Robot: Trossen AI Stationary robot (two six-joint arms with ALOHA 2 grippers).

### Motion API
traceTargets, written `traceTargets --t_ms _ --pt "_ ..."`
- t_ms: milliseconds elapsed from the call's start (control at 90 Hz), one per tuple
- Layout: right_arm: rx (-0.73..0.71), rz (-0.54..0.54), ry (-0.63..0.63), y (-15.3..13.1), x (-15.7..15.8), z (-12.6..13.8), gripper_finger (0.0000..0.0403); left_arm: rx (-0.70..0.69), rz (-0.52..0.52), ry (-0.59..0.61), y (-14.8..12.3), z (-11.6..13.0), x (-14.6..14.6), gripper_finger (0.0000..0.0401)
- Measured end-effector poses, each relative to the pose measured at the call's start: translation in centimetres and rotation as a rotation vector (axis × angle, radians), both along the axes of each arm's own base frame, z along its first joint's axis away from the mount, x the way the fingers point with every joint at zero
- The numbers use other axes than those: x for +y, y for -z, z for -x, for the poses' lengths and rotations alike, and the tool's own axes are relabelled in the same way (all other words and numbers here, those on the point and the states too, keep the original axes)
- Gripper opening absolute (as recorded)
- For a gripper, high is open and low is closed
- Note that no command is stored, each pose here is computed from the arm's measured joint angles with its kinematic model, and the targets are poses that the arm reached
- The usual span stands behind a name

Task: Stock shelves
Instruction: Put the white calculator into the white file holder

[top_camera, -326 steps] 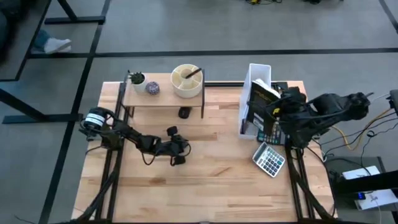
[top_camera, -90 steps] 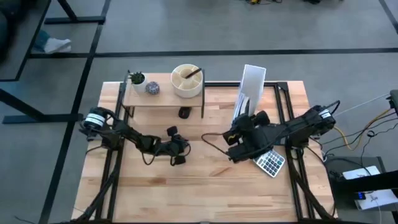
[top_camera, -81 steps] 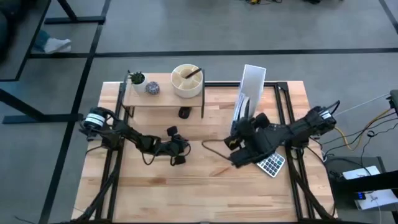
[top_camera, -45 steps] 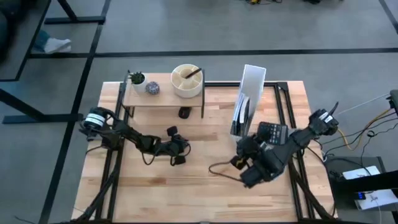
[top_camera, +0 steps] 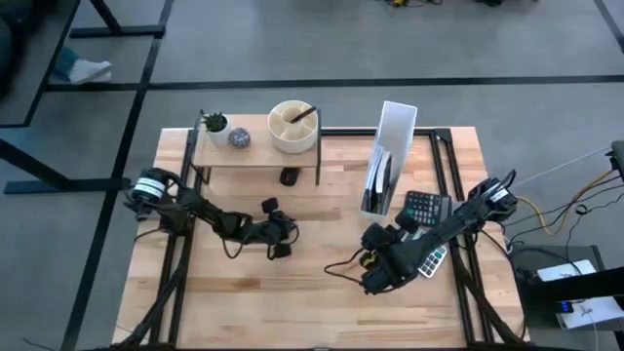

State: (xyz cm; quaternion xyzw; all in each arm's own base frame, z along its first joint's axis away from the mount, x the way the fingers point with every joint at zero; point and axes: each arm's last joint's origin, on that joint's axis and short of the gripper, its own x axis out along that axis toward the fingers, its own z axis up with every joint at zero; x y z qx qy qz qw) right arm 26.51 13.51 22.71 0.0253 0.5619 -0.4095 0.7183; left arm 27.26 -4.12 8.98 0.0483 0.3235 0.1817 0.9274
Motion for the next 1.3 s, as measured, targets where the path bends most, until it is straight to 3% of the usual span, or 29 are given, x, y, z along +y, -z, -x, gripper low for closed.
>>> traceTargets --t_ms 144,378,600,922,1111,1300 --pt "0.127 -0.069 -0.067 0.4 -0.4 0.7 0.0016 0.0 0.0 0.0 0.0 0.0 0.0 0.0066" --pt "0.403 -0.237 -0.397 0.5 -0.8 0.8 0.0036 -0.001 0.0 0.0 0.0 0.0 0.0 0.0066" --pt "0.581 -0.275 -0.67 0.9 -2.5 0.1 0.0065 -0.002 0.0 0.0 0.0 0.0 0.0 0.0066" --pt "0.804 -0.559 -0.831 4.0 -3.0 -1.0 0.0116 0.0 -0.002 -0.001 0.0 0.0 0.0 0.0066" --pt "0.954 -0.589 -0.934 5.9 -3.0 -1.3 0.0129 0.0 -0.004 -0.001 0.0 0.0 0.0 0.0066" --pt "1.028 -0.607 -0.93 6.6 -2.8 -1.7 0.0128 0.003 -0.008 0.0 0.0 0.0 -0.1 0.0066"
